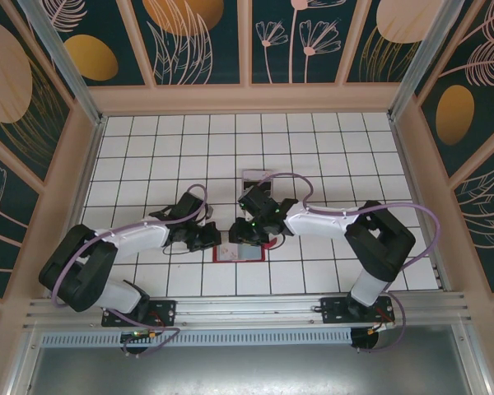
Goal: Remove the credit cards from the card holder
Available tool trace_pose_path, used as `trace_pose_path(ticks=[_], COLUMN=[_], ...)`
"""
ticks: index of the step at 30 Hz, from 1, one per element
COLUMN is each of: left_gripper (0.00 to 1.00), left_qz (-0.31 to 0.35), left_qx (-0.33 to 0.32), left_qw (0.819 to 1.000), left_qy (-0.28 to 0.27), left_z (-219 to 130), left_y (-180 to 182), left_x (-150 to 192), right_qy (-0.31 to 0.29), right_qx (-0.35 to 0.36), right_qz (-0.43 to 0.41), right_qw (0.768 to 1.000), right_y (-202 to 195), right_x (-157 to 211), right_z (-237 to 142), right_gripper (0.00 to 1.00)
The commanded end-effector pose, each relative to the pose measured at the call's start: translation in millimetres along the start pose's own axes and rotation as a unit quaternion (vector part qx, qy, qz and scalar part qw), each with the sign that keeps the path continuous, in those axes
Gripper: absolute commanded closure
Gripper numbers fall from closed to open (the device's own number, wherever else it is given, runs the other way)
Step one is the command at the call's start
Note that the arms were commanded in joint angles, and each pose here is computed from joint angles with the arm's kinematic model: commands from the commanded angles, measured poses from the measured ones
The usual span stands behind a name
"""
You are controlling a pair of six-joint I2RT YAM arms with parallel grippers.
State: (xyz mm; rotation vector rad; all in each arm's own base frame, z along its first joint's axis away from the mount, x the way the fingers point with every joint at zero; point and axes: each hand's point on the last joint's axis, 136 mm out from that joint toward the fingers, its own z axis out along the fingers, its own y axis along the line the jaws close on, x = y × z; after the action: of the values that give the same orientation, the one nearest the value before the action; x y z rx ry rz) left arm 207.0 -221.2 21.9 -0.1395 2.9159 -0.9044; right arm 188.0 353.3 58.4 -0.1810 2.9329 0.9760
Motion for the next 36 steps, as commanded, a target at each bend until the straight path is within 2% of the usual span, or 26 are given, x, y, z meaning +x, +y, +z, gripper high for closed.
trace_pose_path(ticks=[1,20,36], left_gripper=[0.89,0.90,0.88], left_qz=[0.004,0.005,0.004], left_qx=[-0.001,-0.027,-0.032], left_qw=[1.000,0.999,0.999], left_qy=[0.017,0.025,0.020], left_z=[5.8,8.6,6.0], left_y=[3.3,14.4,14.7], left_x=[7.4,10.4,8.5], right_qy=[0.010,0.022,0.014], right_qx=[-0.021,0.018,0.073], right_qz=[0.005,0.016,0.016], right_qw=[1.000,0.999,0.997], right_y=[3.3,-19.9,-42.1], right_x=[0.7,4.5,6.0], right_z=[7.6,24.4,20.9], right_gripper=[0.66,0.67,0.67])
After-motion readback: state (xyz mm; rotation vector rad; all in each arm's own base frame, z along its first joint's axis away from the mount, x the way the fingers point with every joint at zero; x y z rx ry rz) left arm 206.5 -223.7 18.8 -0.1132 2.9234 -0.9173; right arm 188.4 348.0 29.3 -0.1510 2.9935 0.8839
